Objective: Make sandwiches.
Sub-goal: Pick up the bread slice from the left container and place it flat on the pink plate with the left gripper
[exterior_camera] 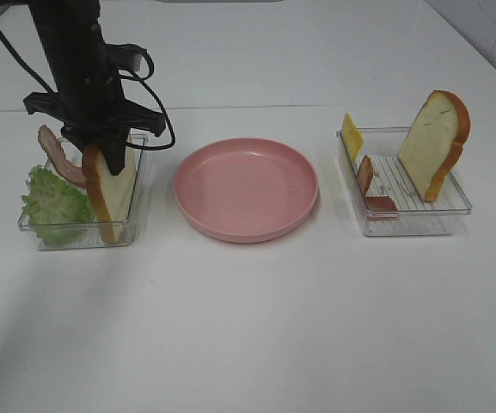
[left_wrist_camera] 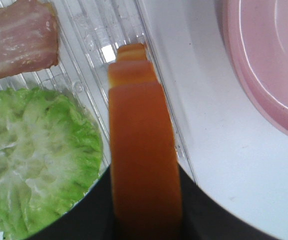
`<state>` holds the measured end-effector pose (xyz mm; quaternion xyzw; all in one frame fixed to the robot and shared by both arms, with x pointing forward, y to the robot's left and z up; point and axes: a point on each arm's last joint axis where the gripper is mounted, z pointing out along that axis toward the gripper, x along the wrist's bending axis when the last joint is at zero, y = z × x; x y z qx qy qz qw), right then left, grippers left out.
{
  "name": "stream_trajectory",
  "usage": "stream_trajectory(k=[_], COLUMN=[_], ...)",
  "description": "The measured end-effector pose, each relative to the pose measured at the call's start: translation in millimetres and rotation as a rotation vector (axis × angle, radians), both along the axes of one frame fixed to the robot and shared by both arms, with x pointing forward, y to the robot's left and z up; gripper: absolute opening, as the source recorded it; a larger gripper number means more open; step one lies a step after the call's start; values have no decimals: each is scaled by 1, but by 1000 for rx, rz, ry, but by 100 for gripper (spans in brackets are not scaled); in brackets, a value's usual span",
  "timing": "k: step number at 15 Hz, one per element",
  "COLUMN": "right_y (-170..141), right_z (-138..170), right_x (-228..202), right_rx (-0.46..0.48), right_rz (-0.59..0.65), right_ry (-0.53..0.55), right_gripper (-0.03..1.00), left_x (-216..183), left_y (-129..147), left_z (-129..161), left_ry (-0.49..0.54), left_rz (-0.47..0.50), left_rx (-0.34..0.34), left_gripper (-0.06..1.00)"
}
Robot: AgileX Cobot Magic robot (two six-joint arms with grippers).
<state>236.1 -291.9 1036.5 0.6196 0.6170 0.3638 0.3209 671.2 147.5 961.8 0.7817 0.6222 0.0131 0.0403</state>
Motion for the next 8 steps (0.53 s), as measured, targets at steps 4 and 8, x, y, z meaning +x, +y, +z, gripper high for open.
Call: stream_trajectory(k=[4, 8], right_y=[0, 0], right_z=[0, 0], right_x=[0, 0], right_rx=[0, 0], right_rz=[0, 0], right_ry=[0, 0], right_gripper=[90, 90], left_x=[0, -2], left_y=[0, 1], left_z=[0, 12], left_ry=[0, -25], left_rz=[8, 23], left_rx=[-1, -10], left_gripper=[19, 19])
